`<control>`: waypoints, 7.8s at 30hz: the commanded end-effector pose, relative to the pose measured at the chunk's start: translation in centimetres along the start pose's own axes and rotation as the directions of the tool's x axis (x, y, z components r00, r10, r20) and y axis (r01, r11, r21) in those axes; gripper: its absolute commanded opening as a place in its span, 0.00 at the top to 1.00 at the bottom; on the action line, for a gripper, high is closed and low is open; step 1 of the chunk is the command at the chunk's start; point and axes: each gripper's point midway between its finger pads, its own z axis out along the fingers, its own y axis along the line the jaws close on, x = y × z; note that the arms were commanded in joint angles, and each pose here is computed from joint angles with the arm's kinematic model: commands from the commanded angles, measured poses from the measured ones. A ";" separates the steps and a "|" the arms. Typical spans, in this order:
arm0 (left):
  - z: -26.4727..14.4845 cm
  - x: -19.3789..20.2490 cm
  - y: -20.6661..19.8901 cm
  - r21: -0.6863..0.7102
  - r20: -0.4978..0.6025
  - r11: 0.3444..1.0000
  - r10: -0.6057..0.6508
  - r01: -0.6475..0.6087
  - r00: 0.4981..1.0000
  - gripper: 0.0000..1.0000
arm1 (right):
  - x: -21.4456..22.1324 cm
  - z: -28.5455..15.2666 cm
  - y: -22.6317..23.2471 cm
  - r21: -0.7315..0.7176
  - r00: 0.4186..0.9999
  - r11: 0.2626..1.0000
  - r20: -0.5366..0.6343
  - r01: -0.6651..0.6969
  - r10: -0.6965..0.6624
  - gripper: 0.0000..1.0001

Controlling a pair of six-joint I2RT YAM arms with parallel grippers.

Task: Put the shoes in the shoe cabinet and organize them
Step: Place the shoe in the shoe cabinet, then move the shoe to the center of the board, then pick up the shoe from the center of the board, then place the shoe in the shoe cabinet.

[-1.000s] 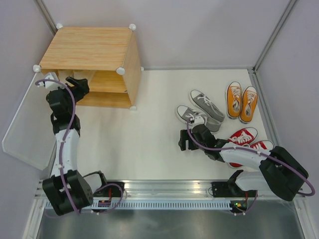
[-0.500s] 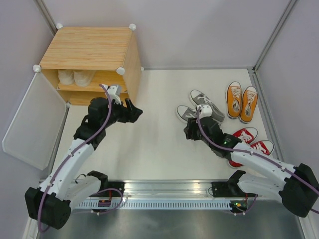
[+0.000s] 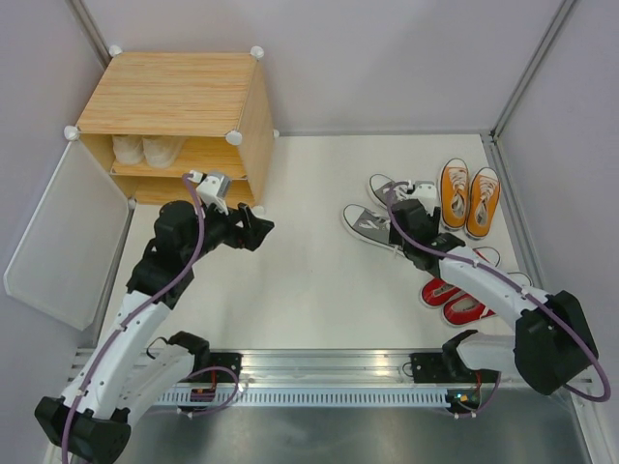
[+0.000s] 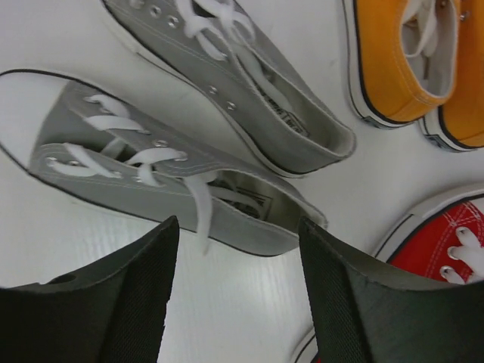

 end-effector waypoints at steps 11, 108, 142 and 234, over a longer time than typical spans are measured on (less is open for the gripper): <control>-1.4 -1.8 0.3 -0.038 0.064 0.995 0.097 -0.094 0.993 0.11 | 0.7 4.0 -4.6 0.058 0.987 0.988 -0.068 -0.142 0.146 0.33; -5.9 -4.4 5.5 -0.387 0.237 0.920 0.153 -0.051 0.959 0.00 | 3.3 -4.6 33.4 -0.326 0.895 0.834 -0.191 -0.445 0.402 0.39; 1.5 11.5 4.8 -0.484 -0.051 0.779 -0.479 0.398 0.876 0.00 | 1.2 -7.8 8.5 -0.377 0.923 0.848 -0.058 -0.373 0.381 0.18; -1.9 15.3 7.1 -0.765 -0.065 0.628 -0.297 0.143 0.953 0.98 | 4.5 -4.9 4.1 -0.379 0.963 0.886 -0.062 -0.266 0.262 0.18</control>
